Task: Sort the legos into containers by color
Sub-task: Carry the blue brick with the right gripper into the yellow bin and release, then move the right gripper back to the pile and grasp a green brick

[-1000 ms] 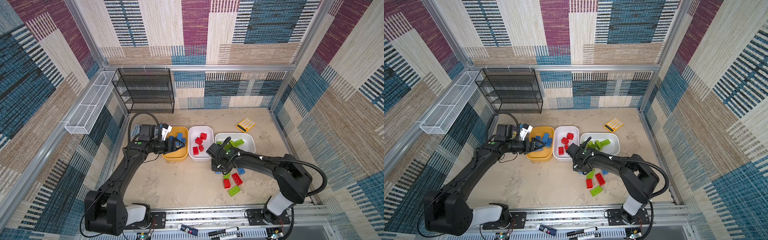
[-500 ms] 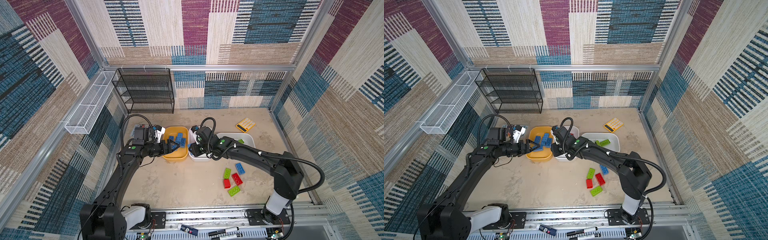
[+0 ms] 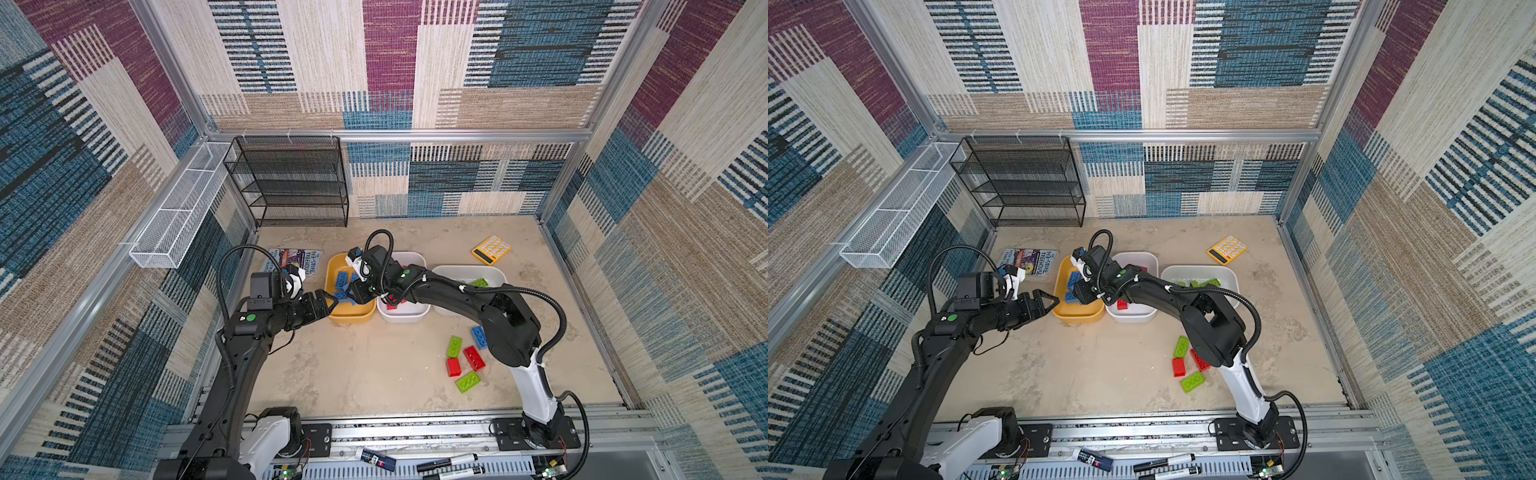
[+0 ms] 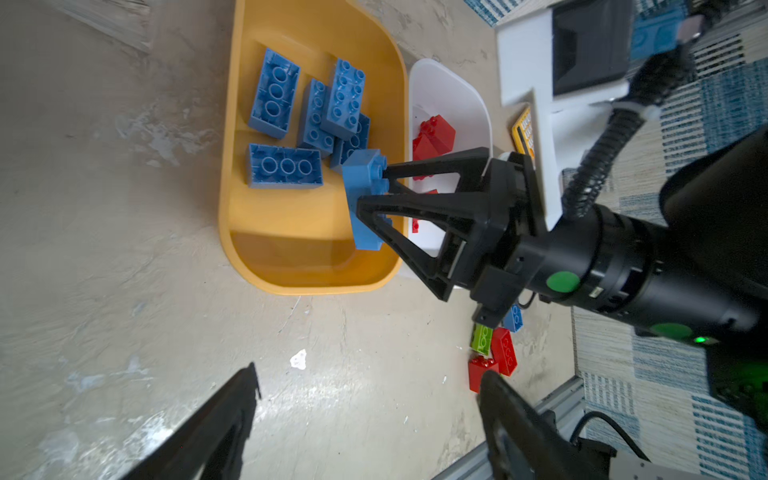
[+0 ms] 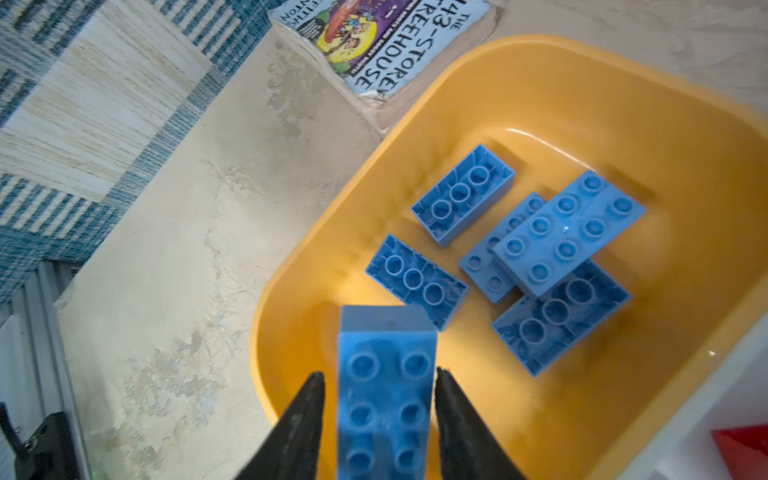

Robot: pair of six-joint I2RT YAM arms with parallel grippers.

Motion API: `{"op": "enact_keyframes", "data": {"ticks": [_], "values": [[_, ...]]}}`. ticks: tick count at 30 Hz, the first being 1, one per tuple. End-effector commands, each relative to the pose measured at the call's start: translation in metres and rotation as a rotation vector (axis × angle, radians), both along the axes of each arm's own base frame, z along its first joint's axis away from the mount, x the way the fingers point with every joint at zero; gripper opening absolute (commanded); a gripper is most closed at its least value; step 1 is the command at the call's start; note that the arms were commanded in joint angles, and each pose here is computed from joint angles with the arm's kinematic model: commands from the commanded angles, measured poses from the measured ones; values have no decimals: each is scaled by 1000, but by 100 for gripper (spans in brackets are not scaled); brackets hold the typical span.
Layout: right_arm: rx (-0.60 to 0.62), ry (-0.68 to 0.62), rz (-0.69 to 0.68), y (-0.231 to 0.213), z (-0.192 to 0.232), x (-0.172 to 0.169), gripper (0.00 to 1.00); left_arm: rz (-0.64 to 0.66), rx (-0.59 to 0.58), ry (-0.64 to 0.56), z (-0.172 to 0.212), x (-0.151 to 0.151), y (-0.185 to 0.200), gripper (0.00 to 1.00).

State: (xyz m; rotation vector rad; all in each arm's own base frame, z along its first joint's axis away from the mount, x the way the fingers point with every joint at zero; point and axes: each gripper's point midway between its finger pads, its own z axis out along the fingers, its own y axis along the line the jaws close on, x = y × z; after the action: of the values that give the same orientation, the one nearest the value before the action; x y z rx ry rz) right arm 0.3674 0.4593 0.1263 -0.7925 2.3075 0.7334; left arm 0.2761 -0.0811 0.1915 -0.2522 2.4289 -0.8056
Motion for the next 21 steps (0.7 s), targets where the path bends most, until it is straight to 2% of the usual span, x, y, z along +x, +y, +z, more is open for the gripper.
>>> {"op": "enact_keyframes", "data": {"ticks": [1,7,12,16,21], "values": [[-22,-48,-43,-11,9,13,57,15,2,-4,-1,3,2,85],[-53,-74,-90,-46,32,1,62,-18,-40,-10,-1,7,-6,85],[-110,-23,-159,-103,43,-34,65,-67,-125,-33,3,12,-19,85],[-145,92,-290,-158,39,-72,68,-100,-180,-41,5,18,-29,85],[-196,341,-528,-215,11,-126,68,-124,-219,-48,5,24,-38,85]]}}
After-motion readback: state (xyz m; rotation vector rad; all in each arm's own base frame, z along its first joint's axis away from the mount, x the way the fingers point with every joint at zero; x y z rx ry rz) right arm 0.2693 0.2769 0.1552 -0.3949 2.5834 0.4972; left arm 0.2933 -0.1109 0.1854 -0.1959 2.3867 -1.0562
